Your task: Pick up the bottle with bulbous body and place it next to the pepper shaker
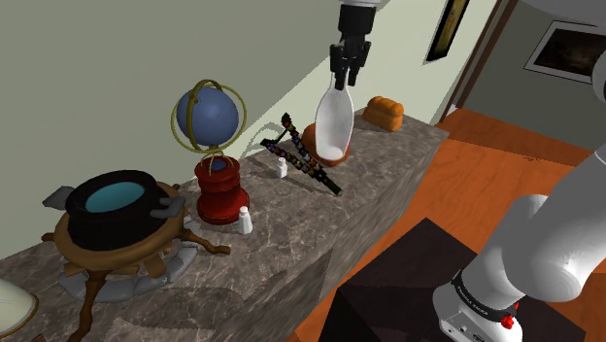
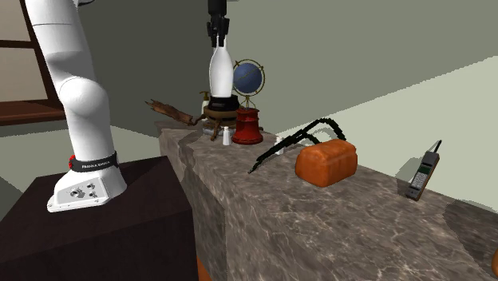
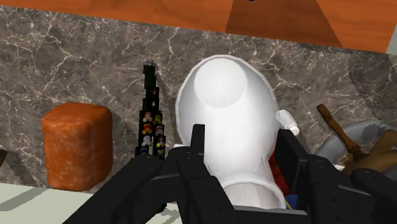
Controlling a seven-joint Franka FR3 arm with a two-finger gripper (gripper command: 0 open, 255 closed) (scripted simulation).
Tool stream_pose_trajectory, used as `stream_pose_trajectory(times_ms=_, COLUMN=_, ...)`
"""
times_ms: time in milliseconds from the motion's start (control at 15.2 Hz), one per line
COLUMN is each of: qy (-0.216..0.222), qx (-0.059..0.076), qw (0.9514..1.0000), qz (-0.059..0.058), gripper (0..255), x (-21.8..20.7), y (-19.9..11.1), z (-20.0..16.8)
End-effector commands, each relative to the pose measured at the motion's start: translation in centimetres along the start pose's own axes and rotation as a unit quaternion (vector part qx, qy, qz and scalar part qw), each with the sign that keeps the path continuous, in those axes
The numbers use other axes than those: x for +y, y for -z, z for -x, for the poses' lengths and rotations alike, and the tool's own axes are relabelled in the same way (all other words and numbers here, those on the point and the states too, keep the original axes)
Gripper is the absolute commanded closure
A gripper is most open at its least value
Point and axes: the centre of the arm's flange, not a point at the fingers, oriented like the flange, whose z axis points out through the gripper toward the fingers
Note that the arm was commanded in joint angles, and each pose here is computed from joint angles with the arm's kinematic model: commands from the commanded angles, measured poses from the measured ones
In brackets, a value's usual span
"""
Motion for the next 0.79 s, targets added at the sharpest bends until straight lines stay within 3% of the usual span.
stream_pose_trajectory(times_ms=0, qy=-0.001, qx=0.000, qw=1.0000, qz=0.000, gripper=255, x=-3.0, y=0.0, z=-0.5)
stream_pose_trajectory(times_ms=726, qy=-0.001, qx=0.000, qw=1.0000, qz=0.000, gripper=255, x=-16.0, y=-0.5, z=-2.0)
